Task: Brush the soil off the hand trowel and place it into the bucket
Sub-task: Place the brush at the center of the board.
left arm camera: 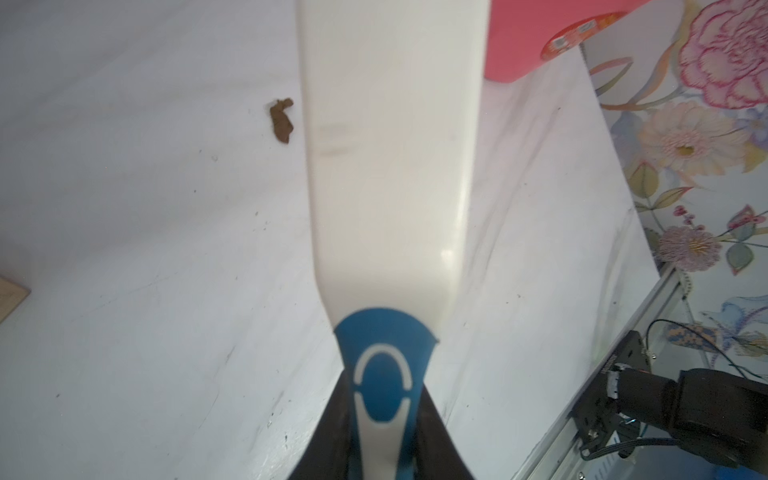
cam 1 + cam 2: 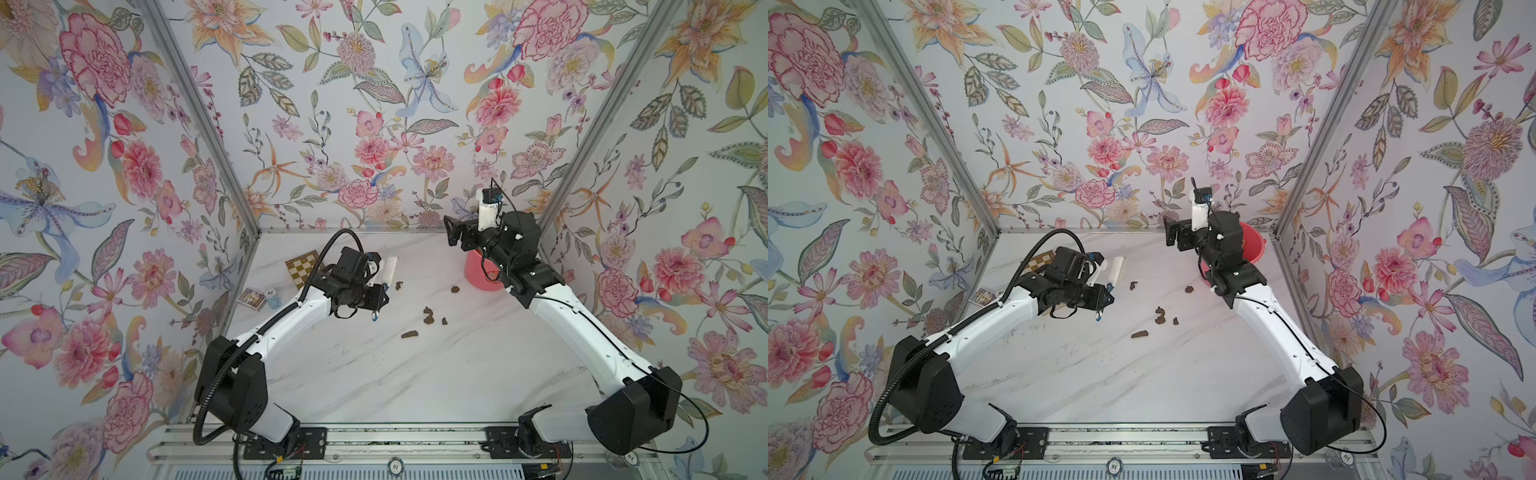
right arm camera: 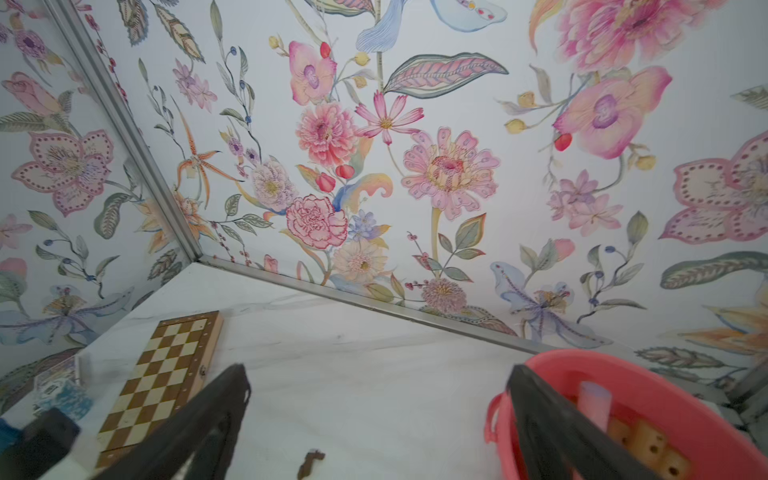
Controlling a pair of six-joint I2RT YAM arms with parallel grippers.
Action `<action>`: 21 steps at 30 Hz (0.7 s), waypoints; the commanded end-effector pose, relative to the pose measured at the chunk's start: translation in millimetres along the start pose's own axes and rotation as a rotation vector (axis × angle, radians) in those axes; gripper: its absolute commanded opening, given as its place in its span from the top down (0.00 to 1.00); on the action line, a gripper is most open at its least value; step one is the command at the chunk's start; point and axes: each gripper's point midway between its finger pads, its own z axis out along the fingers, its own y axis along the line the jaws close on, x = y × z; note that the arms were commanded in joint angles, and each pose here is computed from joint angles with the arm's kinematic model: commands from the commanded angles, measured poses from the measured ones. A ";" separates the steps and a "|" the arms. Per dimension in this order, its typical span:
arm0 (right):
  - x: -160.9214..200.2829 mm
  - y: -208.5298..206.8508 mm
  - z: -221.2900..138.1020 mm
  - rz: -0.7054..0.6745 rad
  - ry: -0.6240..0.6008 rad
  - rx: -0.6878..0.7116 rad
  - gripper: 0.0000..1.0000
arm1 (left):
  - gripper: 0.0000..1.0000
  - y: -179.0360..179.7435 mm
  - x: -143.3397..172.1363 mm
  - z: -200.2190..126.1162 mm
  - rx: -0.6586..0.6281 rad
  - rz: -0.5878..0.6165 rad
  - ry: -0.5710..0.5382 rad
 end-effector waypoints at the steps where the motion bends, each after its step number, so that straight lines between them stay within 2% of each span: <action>1: 24.2 24.9 -13.6 0.183 0.026 0.077 0.01 | 1.00 16.9 32.3 7.7 -0.082 0.012 0.054; 5: 56.8 81.5 -23.2 0.433 0.084 0.017 0.01 | 1.00 29.7 60.8 21.6 -0.118 -0.010 0.095; 9: 85.1 144.7 -31.4 0.589 0.152 -0.056 0.01 | 1.00 31.4 83.2 32.4 -0.144 0.031 0.137; 11: 90.4 176.0 -37.2 0.606 0.152 -0.088 0.01 | 1.00 30.4 90.6 37.7 -0.146 0.048 0.146; 13: 90.3 208.2 -44.9 0.555 0.145 -0.119 0.01 | 1.00 32.2 96.2 42.7 -0.151 0.040 0.151; 15: 85.0 226.7 -50.4 0.480 0.133 -0.116 0.01 | 1.00 35.3 100.2 47.0 -0.159 0.026 0.149; 17: 81.8 244.9 -53.7 0.489 0.123 -0.193 0.01 | 1.00 37.5 104.8 51.3 -0.162 0.016 0.148; 21: 90.1 227.1 -62.4 0.575 0.116 -0.182 0.01 | 1.00 36.9 114.0 60.6 -0.157 0.022 0.154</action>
